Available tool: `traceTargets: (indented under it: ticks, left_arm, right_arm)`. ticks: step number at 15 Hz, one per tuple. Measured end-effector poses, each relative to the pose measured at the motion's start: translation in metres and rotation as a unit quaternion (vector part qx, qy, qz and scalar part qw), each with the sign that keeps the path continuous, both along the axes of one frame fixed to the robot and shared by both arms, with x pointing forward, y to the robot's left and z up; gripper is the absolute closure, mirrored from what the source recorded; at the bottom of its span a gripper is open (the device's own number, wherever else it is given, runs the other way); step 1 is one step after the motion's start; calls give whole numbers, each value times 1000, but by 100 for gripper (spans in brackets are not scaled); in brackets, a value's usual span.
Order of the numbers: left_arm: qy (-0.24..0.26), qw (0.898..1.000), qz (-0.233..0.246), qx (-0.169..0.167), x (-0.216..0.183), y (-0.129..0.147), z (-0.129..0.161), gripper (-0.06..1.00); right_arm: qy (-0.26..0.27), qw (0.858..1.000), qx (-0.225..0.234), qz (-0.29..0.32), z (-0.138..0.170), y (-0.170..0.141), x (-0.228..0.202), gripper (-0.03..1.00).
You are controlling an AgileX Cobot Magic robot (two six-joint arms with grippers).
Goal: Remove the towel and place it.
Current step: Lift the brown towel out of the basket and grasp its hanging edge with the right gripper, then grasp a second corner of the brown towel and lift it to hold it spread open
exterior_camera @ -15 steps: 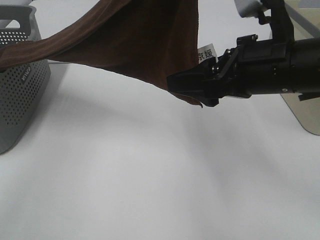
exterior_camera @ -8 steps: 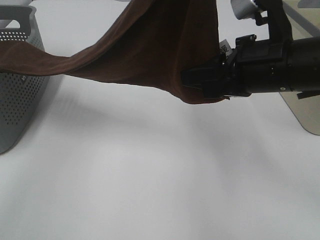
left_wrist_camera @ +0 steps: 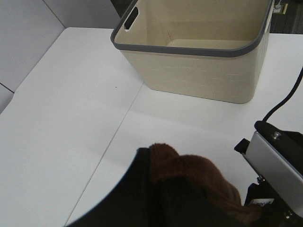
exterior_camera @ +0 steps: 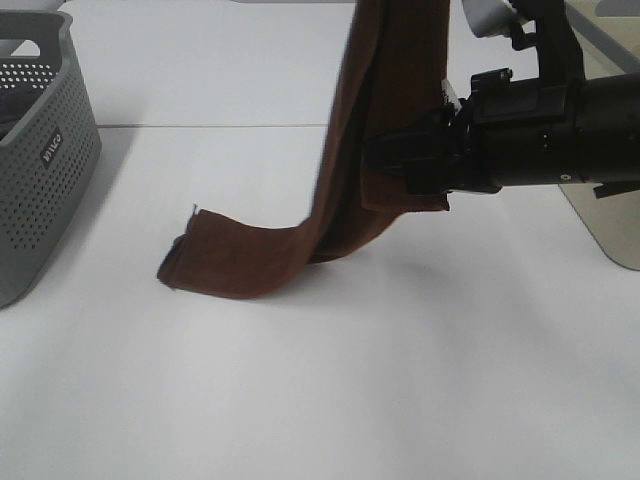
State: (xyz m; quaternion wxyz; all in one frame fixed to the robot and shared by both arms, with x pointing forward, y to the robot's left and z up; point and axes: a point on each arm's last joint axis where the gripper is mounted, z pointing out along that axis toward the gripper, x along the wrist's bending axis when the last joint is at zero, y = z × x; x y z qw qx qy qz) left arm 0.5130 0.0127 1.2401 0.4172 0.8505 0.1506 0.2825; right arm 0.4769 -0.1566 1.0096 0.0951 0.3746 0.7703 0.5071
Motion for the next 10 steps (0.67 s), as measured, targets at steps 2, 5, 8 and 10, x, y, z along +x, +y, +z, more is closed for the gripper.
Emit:
traceTargets:
  ticks: [2,5,8,10]
  left_arm:
    - [0,1000,0,0,0,0,0,94]
    - [0,1000,0,0,0,0,0,94]
    - [1,1000,0,-1,0,0,0,94]
    - [1,1000,-1,-1,0,0,0,94]
  right_arm:
    - [6,1000,5,-3,0,0,0,96]
    - [6,1000,5,-3,0,0,0,96]
    - [8,1000,7,-3,0,0,0,96]
    - [20,1000,17,-9,0,1,0,96]
